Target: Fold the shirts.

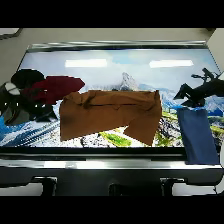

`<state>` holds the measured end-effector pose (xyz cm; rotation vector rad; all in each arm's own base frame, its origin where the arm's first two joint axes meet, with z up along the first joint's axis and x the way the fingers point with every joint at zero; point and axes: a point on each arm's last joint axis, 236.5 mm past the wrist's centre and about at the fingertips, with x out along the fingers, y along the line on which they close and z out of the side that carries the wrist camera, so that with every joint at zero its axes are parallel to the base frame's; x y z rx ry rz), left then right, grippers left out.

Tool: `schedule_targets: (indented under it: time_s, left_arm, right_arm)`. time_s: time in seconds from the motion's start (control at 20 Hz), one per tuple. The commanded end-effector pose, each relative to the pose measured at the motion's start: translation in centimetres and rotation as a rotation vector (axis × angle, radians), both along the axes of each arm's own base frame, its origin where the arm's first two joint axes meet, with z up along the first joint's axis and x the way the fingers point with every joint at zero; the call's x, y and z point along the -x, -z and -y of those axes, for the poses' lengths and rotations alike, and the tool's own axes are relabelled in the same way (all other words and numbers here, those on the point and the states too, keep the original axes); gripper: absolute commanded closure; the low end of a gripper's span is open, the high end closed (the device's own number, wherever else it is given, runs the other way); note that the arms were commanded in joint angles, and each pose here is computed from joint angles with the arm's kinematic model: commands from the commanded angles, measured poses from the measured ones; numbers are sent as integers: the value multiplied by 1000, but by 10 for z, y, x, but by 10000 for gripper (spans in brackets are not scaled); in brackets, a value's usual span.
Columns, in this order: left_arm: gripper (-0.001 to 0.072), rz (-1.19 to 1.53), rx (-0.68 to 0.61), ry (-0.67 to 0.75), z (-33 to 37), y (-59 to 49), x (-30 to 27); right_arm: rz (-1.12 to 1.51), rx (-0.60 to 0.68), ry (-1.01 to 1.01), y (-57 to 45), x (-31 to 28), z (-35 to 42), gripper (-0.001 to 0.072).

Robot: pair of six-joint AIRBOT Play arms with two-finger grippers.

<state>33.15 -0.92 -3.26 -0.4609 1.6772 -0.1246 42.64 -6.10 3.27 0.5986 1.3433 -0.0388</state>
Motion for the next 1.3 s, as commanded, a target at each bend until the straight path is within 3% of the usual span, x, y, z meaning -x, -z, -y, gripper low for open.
schedule_targets:
  time_s: [0.0,0.3,0.45,0.5,0.55,0.65,0.8,1.2,1.25]
  left_arm:
    - [286,-97,71,-82,6,44,70]
    - [319,-48,164,-186,44,86,72]
    - [437,16,128,-237,36,91,53]
    - [532,29,119,-250,34,92,50]
    - [558,37,115,-253,33,92,48]
    - [684,38,115,-251,32,91,48]
    - [685,35,116,-249,33,91,48]
    - [685,100,111,-219,32,75,43]
    - [685,113,109,-218,32,72,41]
  right_arm:
    - [-90,13,-38,5,27,16,182]
    - [-94,-1,-36,12,24,15,182]
    - [-138,-13,-66,24,30,11,182]
    - [-154,-9,-86,30,33,6,182]
    - [-170,0,-109,38,37,1,182]
    - [-190,2,-151,54,42,-13,182]
    - [-192,9,-146,79,43,-24,181]
    - [-101,-146,-89,116,6,-53,186]
    - [-83,-158,-68,120,-1,-55,228]
